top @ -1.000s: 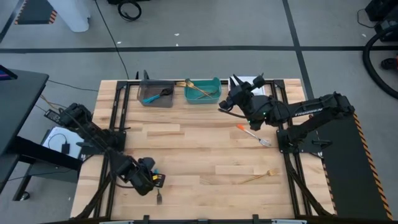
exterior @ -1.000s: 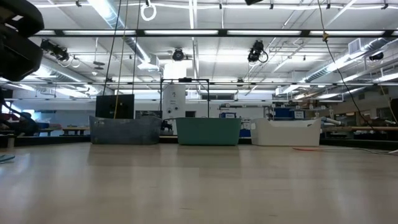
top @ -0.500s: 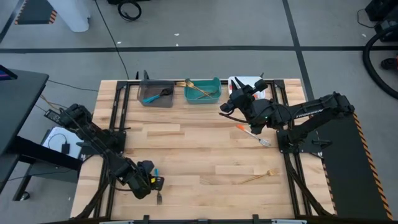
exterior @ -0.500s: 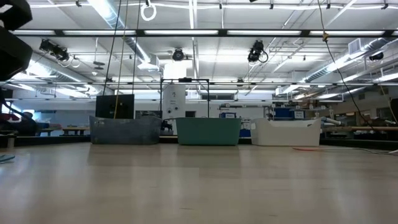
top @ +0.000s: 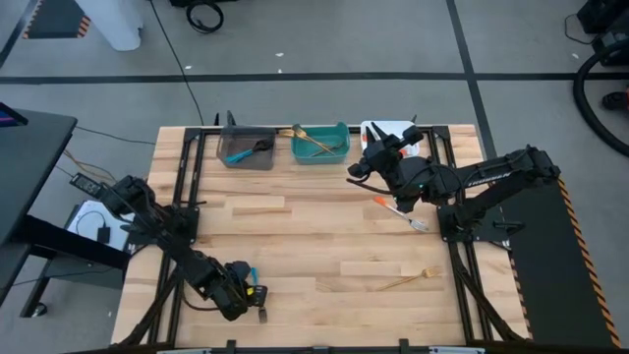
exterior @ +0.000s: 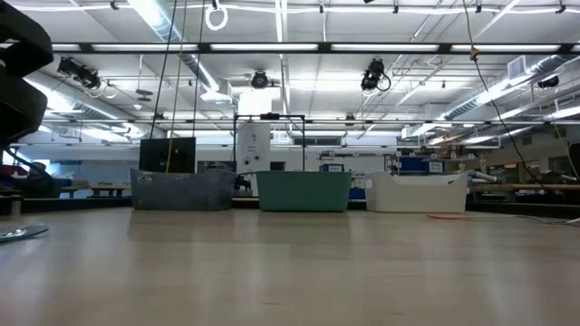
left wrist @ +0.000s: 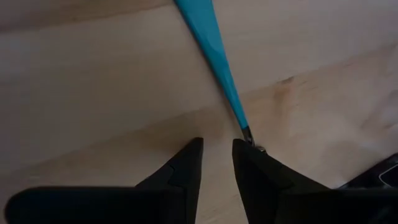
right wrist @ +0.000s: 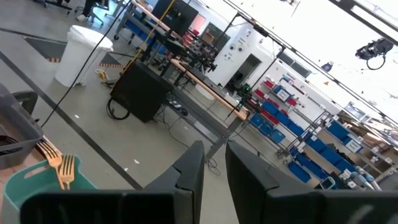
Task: Sort silverware by color (type)
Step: Put the blue fork into the black transparent bin
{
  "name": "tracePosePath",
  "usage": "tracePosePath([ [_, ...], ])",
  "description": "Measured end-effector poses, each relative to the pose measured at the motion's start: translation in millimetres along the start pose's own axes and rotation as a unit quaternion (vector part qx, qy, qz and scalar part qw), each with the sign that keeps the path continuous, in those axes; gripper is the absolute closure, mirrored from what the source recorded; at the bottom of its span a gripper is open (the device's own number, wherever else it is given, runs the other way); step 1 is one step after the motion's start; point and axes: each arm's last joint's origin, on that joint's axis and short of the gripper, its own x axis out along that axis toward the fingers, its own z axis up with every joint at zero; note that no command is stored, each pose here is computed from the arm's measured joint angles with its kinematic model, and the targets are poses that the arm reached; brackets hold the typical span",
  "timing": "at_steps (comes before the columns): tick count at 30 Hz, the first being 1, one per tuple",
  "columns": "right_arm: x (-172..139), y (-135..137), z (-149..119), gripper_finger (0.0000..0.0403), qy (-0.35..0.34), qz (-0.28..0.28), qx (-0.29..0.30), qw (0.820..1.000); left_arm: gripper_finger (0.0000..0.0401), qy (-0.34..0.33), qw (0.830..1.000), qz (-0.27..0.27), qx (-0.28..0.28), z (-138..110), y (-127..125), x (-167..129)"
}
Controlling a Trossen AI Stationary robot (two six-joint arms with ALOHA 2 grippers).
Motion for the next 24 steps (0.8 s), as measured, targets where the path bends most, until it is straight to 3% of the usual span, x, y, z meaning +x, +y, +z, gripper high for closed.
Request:
tracePosePath([
  [3,0.0,0.0,0.0,0.0328,0.000,0.000,0.000,1.000,0.0299,-0.009,1.000,-0.008,-0.001,2.5,-3.8,-0.4],
  [6,0.0,0.0,0.0,0.0328,0.000,0.000,0.000,1.000,0.0299,-0.042,0.998,-0.028,0.038,0.3,-16.1,-5.8],
  [9,0.0,0.0,0.0,0.0328,0.000,0.000,0.000,1.000,0.0299,-0.100,0.988,0.002,0.120,2.2,-27.9,-14.7],
  [12,-0.2,0.1,0.0,0.0328,0.000,0.001,-0.001,1.000,0.0299,-0.113,0.966,0.035,0.232,-1.0,-45.1,-31.5],
  [15,-0.7,0.3,0.1,0.0328,-0.002,0.002,-0.001,1.000,0.0299,-0.107,0.917,0.079,0.377,-2.7,-58.7,-47.9],
  [19,-2.0,0.5,0.4,0.0328,-0.003,0.004,0.000,1.000,0.0299,-0.100,0.848,0.080,0.515,1.8,-80.4,-60.5],
  [24,-5.8,1.4,0.9,0.0328,-0.007,0.011,-0.001,1.000,0.0299,-0.074,0.723,0.097,0.680,12.9,-91.3,-62.1],
])
